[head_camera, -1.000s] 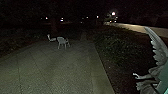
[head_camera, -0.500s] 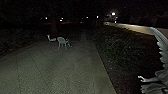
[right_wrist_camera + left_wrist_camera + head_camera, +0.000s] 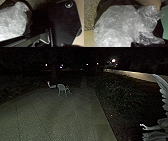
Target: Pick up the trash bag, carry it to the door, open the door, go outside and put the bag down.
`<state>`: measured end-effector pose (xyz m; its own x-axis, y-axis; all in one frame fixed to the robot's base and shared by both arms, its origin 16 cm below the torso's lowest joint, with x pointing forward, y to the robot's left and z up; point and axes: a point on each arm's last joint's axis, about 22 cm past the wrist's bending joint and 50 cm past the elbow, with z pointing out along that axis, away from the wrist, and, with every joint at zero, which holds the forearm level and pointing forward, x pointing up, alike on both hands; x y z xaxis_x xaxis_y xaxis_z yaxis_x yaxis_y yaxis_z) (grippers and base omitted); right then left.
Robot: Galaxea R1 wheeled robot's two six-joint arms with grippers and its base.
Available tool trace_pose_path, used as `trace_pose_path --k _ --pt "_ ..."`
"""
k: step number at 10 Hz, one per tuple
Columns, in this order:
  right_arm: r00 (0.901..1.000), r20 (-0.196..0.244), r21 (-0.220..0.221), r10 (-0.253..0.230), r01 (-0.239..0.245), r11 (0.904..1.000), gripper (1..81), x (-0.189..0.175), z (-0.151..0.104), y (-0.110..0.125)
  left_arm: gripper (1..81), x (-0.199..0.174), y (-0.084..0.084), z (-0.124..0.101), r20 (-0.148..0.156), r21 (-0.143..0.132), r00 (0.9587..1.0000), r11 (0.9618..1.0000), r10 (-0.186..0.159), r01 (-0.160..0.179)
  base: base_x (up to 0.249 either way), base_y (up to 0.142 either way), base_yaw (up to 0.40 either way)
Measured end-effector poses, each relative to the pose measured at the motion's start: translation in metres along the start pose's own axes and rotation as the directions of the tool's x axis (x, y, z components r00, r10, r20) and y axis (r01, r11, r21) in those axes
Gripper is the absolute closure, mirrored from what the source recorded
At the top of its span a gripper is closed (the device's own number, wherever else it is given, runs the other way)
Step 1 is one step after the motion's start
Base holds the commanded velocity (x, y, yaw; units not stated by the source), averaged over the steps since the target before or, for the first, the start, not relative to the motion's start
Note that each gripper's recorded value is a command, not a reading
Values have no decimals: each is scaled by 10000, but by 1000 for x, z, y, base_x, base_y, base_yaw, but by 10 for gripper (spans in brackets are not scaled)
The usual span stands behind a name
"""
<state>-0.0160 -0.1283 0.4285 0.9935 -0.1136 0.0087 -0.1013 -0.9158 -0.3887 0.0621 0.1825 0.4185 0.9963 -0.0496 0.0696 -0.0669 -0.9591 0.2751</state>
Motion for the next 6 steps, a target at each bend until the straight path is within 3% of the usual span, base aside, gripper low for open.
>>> trace_pose_path --k 4,6 --pt "10000 46 -20 -9 9 10000 10 -3 0 2 811 -3 0 0 7 0 10000 10000 -21 21 0 0 0" --pt "9991 251 -6 -349 349 9994 10 -3 0 1 811 -9 -4 -2 -115 42 9991 9992 -401 401 0 0 0"
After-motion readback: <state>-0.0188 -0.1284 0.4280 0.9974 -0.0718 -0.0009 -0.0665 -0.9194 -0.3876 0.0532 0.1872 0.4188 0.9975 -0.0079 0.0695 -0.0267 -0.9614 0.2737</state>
